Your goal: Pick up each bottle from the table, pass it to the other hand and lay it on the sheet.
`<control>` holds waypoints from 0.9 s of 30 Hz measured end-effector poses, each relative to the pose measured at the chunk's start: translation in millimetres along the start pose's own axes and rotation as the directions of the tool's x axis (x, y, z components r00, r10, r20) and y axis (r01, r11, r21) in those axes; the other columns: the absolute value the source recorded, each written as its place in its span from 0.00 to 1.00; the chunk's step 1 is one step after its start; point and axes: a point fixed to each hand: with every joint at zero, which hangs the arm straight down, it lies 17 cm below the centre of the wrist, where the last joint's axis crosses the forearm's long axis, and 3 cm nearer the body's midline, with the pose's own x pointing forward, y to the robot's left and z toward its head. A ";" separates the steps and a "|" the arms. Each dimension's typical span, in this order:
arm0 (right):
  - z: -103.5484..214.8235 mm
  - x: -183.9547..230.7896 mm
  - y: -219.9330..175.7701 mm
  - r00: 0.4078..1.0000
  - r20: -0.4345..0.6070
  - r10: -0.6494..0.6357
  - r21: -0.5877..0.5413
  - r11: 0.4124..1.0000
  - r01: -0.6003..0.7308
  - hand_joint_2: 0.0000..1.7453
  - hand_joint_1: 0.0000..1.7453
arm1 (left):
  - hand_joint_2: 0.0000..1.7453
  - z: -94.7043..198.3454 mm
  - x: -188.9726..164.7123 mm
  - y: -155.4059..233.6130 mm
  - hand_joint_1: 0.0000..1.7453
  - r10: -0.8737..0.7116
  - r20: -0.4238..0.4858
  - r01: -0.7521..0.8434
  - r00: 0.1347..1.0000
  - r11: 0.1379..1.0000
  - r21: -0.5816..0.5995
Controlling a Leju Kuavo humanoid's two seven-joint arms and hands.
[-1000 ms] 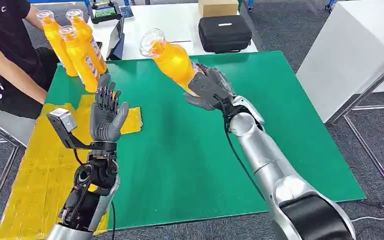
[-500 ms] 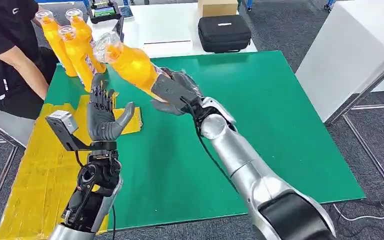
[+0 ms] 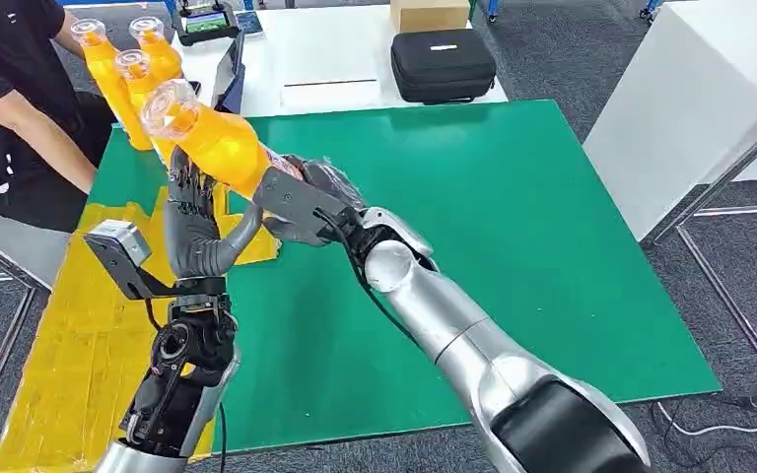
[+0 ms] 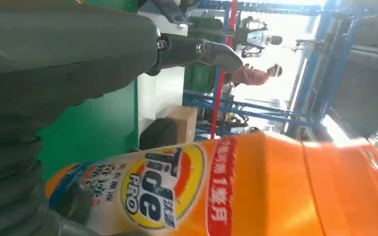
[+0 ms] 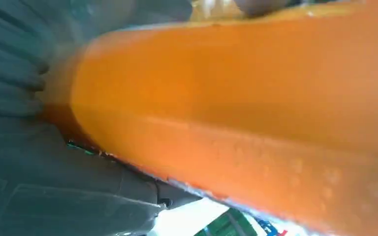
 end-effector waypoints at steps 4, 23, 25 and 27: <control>0.2 0.3 13.9 0.999 -0.024 0.045 0.028 0.999 -0.044 1.00 1.00 | 1.00 0.3 3.9 1.2 0.00 -0.015 0.013 0.015 1.000 1.000 0.005; 13.1 -1.4 70.9 0.938 -0.010 0.346 0.126 0.931 -0.342 1.00 1.00 | 1.00 10.9 -9.6 6.0 0.00 0.095 -0.079 -0.094 0.992 0.995 0.022; 13.2 -0.5 72.4 0.926 0.000 0.377 0.130 0.918 -0.374 1.00 1.00 | 1.00 14.7 -18.1 1.7 0.00 0.191 -0.140 -0.191 0.971 0.981 0.013; 13.3 1.6 73.1 0.911 0.015 0.412 0.131 0.902 -0.410 1.00 1.00 | 1.00 20.3 -27.9 -7.2 0.00 0.306 -0.220 -0.313 0.926 0.950 0.001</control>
